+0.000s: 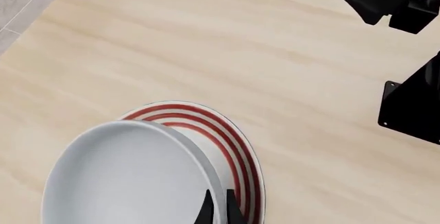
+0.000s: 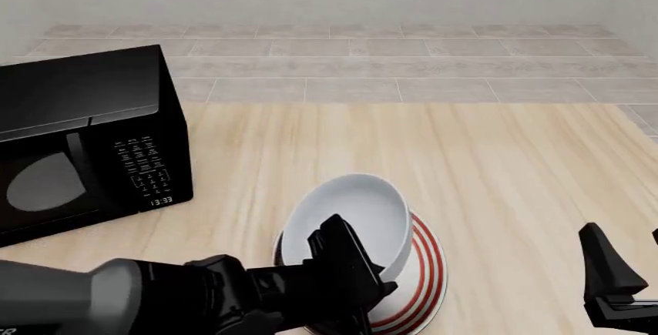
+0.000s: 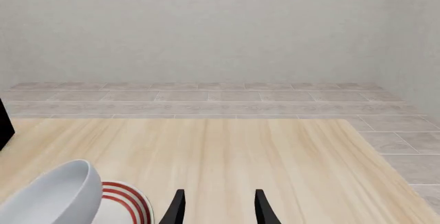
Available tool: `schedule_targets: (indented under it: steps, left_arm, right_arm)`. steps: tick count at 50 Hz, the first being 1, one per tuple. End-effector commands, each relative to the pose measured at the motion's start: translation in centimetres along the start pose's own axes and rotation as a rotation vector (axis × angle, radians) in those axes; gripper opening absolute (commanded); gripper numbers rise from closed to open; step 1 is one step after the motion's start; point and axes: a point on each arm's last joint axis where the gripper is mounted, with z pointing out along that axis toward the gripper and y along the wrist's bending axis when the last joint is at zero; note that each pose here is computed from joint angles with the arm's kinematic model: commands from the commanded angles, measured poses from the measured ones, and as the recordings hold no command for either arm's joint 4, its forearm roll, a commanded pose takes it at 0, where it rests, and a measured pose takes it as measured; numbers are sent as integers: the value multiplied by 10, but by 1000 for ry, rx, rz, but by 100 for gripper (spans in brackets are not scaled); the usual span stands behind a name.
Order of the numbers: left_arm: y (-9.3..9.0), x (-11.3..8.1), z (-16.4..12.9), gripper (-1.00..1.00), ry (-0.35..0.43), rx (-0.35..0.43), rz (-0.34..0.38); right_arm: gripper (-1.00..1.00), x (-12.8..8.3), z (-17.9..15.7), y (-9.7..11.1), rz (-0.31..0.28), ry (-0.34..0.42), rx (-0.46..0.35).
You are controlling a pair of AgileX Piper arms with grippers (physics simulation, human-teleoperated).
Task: Pick up the white bowl and put it on the plate.
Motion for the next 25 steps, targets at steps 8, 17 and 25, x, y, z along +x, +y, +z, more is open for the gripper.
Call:
schedule_targets:
  steps: [8, 17, 25]
  left_arm:
    - [0, 3, 3, -100, -14, 1, 35]
    - [0, 5, 5, -100, -7, 3, 29]
    - [-1, 3, 6, 100, -4, 7, 36]
  right_arm:
    - [100, 0, 0, 0, 0, 0, 0]
    - [100, 0, 0, 0, 0, 0, 0]
    - [100, 0, 0, 0, 0, 0, 0]
